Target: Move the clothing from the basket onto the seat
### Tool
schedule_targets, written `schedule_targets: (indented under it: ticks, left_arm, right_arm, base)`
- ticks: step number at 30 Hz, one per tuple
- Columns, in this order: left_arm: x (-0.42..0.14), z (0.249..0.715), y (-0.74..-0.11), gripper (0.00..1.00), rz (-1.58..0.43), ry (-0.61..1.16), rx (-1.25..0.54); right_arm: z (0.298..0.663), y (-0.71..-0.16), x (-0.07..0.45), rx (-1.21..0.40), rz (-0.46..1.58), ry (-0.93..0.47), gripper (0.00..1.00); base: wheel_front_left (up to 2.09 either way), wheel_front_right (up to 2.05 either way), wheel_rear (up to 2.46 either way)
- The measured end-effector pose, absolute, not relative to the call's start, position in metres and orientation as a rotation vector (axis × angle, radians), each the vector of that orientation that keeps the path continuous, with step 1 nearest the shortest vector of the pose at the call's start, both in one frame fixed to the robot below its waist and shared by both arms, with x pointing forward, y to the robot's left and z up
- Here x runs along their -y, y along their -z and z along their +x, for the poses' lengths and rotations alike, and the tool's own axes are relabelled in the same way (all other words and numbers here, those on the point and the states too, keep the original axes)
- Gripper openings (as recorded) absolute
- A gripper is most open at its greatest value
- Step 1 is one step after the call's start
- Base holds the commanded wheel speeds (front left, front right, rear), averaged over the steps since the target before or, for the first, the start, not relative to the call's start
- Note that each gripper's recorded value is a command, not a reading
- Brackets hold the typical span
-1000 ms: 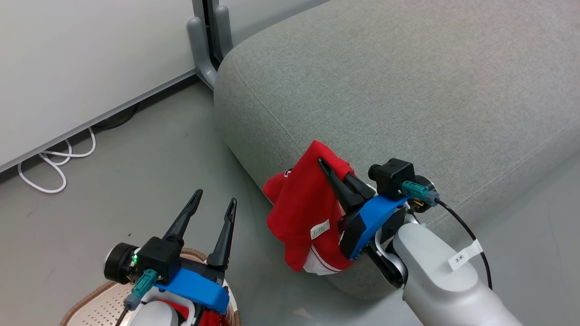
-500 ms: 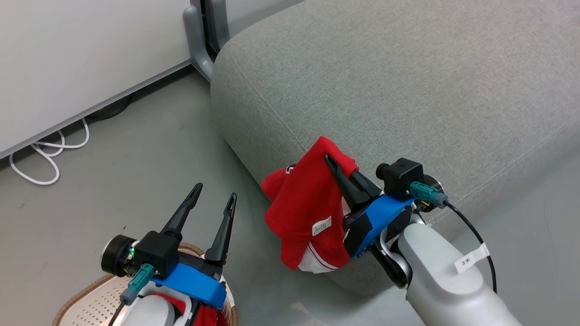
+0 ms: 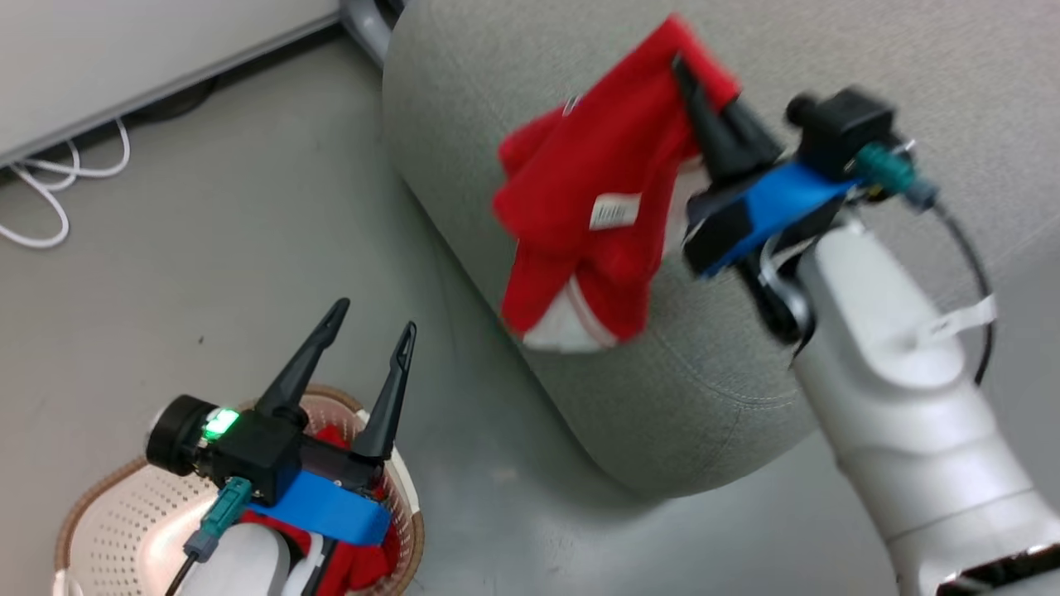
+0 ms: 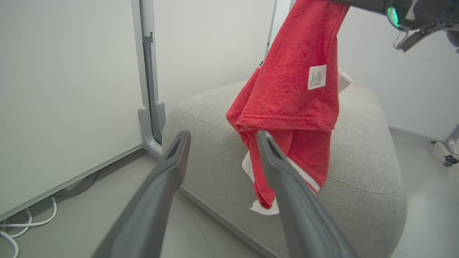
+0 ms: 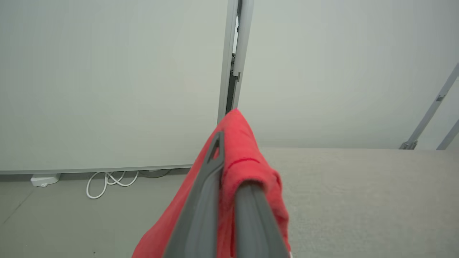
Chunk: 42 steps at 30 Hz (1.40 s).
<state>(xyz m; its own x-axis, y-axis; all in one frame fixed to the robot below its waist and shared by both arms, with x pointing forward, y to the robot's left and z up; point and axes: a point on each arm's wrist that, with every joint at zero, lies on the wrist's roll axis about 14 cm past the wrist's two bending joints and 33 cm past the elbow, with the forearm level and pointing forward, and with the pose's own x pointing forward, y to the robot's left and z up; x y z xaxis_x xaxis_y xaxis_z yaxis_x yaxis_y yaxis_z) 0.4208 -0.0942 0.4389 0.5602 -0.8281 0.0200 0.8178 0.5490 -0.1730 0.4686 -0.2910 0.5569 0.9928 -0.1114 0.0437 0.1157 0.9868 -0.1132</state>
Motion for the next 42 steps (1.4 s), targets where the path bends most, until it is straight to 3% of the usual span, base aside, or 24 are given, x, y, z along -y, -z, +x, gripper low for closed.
schedule_targets:
  ticks: [10, 19, 26, 35, 36, 37, 38, 39, 42]
  left_arm:
    - [0.077, 0.459, -0.414, 1.0, -0.176, 0.948, -0.056]
    - [0.065, 0.493, -0.386, 1.0, -0.195, 0.911, -0.045]
    - [0.057, 0.5, -0.357, 1.0, -0.206, 0.899, -0.078]
    - [0.051, 0.503, -0.343, 1.0, -0.212, 0.881, -0.081]
    - [0.05, 0.504, -0.342, 1.0, -0.212, 0.879, -0.08]
    - [0.049, 0.504, -0.342, 1.0, -0.21, 0.877, -0.08]
    - [0.049, 0.505, -0.342, 1.0, -0.209, 0.873, -0.078]
    - [0.048, 0.505, -0.343, 1.0, -0.209, 0.871, -0.074]
    - [0.049, 0.504, -0.346, 1.0, -0.21, 0.872, -0.072]
  right_arm:
    - [0.534, -0.623, 0.368, 0.162, -0.245, 0.274, 0.0]
    - [0.565, -0.645, 0.435, 0.223, -0.343, 0.449, 0.0]
    - [0.574, -0.557, 0.458, 0.05, -0.294, 0.527, 0.0]
    - [0.556, -0.438, 0.459, -0.229, -0.251, 0.554, 0.0]
    - [0.556, -0.432, 0.458, -0.242, -0.252, 0.551, 0.15]
    - [0.555, -0.427, 0.457, -0.258, -0.257, 0.548, 0.36]
    - [0.554, -0.425, 0.457, -0.262, -0.26, 0.548, 0.74]
    - [0.553, -0.424, 0.457, -0.266, -0.26, 0.551, 1.0]
    - [0.549, -0.422, 0.458, -0.271, -0.252, 0.56, 1.0]
  base:
    - [0.0, 0.0, 0.0]
    - [0.0, 0.0, 0.0]
    - [0.0, 0.0, 0.0]
    - [0.0, 0.0, 0.0]
    - [0.0, 0.0, 0.0]
    - [0.0, 0.0, 0.0]
    - [0.0, 0.0, 0.0]
    - [0.0, 0.0, 0.0]
    - [0.0, 0.0, 0.0]
